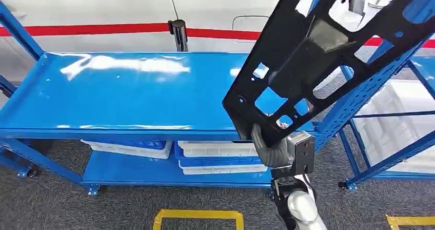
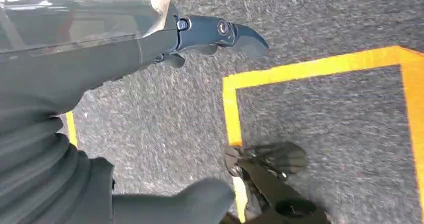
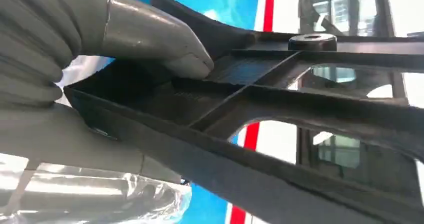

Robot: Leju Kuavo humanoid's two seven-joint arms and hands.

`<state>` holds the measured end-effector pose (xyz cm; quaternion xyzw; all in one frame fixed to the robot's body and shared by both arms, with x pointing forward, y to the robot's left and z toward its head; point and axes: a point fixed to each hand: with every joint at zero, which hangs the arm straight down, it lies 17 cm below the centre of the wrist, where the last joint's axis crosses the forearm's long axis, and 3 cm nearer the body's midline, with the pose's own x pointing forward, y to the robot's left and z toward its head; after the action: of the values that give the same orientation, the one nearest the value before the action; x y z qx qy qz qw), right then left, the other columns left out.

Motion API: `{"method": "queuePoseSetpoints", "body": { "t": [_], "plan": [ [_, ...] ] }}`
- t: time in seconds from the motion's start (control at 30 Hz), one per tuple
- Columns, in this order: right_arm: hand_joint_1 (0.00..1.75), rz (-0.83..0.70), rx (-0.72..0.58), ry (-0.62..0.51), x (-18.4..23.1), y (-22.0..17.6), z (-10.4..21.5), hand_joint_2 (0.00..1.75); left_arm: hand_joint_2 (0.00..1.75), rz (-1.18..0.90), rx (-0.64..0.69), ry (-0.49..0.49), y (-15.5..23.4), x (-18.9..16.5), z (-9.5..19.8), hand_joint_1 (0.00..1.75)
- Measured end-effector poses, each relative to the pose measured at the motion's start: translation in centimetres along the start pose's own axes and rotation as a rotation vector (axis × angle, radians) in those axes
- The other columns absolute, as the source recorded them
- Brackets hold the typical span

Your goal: Take the parts from the cabinet and place them on the table.

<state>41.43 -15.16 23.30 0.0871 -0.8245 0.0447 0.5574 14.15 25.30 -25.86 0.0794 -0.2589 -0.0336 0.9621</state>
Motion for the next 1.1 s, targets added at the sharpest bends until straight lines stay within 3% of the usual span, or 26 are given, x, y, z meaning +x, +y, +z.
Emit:
{"method": "queuePoseSetpoints", "body": {
  "t": [1.1],
  "plan": [
    [1.75,0.028,0.034,0.018,-1.2,0.9,-0.4,1.75,1.75,-0.004,-0.008,-0.016,-0.1,0.3,0.0,0.0]
  ]
}}
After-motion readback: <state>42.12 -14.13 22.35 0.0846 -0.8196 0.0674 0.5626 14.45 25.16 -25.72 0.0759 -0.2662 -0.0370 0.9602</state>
